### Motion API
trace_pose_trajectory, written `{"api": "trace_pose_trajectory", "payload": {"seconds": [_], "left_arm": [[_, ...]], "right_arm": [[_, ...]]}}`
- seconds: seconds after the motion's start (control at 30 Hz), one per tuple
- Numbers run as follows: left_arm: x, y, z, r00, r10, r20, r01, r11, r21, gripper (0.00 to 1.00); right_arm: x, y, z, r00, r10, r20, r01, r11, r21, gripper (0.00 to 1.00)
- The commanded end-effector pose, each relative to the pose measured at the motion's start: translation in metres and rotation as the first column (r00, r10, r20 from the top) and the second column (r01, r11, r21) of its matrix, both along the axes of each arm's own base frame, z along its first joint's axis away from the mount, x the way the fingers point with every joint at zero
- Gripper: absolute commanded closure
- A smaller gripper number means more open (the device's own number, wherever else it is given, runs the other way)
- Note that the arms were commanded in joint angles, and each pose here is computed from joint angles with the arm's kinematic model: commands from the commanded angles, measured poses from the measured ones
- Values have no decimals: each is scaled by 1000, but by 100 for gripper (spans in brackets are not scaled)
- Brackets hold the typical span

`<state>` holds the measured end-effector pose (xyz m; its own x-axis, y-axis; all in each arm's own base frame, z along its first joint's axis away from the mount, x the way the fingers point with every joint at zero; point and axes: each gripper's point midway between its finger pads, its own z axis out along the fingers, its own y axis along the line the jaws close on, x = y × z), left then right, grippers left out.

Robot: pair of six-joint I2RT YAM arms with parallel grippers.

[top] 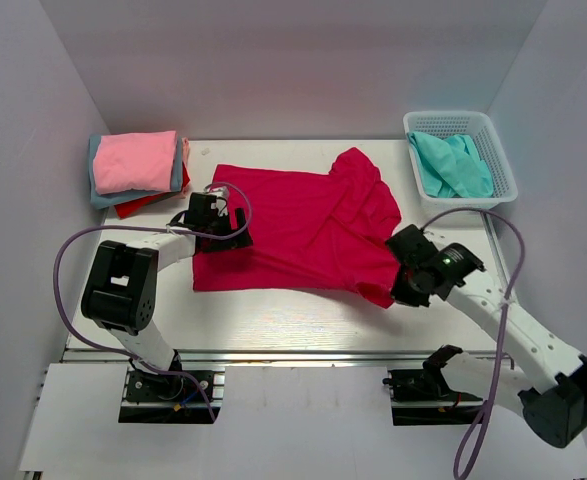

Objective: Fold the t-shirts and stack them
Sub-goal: Flatten out the tshirt

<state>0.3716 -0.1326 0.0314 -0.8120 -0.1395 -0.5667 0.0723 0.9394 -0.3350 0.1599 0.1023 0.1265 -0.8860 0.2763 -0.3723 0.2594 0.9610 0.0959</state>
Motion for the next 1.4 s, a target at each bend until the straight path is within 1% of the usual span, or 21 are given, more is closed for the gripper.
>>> {"api": "trace_pose_trajectory", "payload": {"seconds": [0.0,0.07,0.1,0.17,0.2,0.23,0.33,0.4,0.43,0.5,0.53,0.7,0.8,0.83,0.9,0.93,0.97,1.07,1.2,1.3,1.37], "left_arm": [[-14,15,-11,997,46,-55,-43,998,53,0],[-13,17,-11,997,53,-53,-50,997,61,0],[-12,17,-8,998,53,-44,-50,997,59,0],[-12,17,-8,998,53,-44,-50,997,59,0],[-12,17,-8,998,53,-44,-50,997,59,0],[-12,17,-8,998,53,-44,-50,997,59,0],[-12,15,-6,998,47,-47,-45,998,52,0],[-11,15,-2,999,40,-34,-38,998,55,0],[-11,11,1,999,29,-24,-28,998,52,0],[-10,11,7,1000,21,-12,-20,998,56,0],[-9,11,11,1000,21,-3,-21,998,53,0],[-6,19,39,999,40,26,-42,995,86,0],[-11,42,60,982,182,43,-186,976,117,0],[-18,58,61,966,254,39,-257,951,171,0],[-29,70,66,947,320,38,-322,927,193,0],[-44,73,59,932,362,-5,-353,914,199,0],[-53,76,56,921,388,-23,-375,904,205,0],[-93,96,52,846,528,-75,-496,831,252,0],[-133,112,40,771,630,-96,-590,762,266,0],[-151,121,26,730,674,-110,-626,725,289,0],[-154,118,15,735,666,-124,-620,735,275,7]], "right_arm": [[-21,-36,27,971,-235,35,236,971,-34,100],[-22,-41,30,965,-252,71,253,967,-15,100],[-23,-40,28,967,-248,67,249,968,-13,94],[-18,-29,15,985,-164,52,164,986,-5,67],[-15,-13,13,995,-92,39,90,995,49,42],[-8,-7,10,998,-30,51,28,999,47,34],[7,-5,6,998,44,46,-43,999,-26,23],[28,-10,10,996,35,78,-26,994,-108,23],[48,-11,17,987,8,160,13,991,-131,20],[67,-6,18,980,12,200,19,988,-151,18],[89,5,23,960,3,279,29,994,-109,18],[132,23,12,947,47,318,-4,991,-134,21],[156,21,15,944,33,330,25,985,-172,26],[160,24,12,946,39,323,17,985,-170,26],[165,45,7,948,98,303,-77,994,-81,26],[163,50,2,946,154,286,-139,988,-70,26],[147,70,-9,936,265,234,-274,962,6,26],[123,74,-24,901,402,161,-413,910,33,28],[79,83,-38,887,455,75,-461,870,174,28],[52,67,-61,890,455,-28,-442,878,185,28],[39,62,-67,886,460,-60,-444,879,174,28]]}}
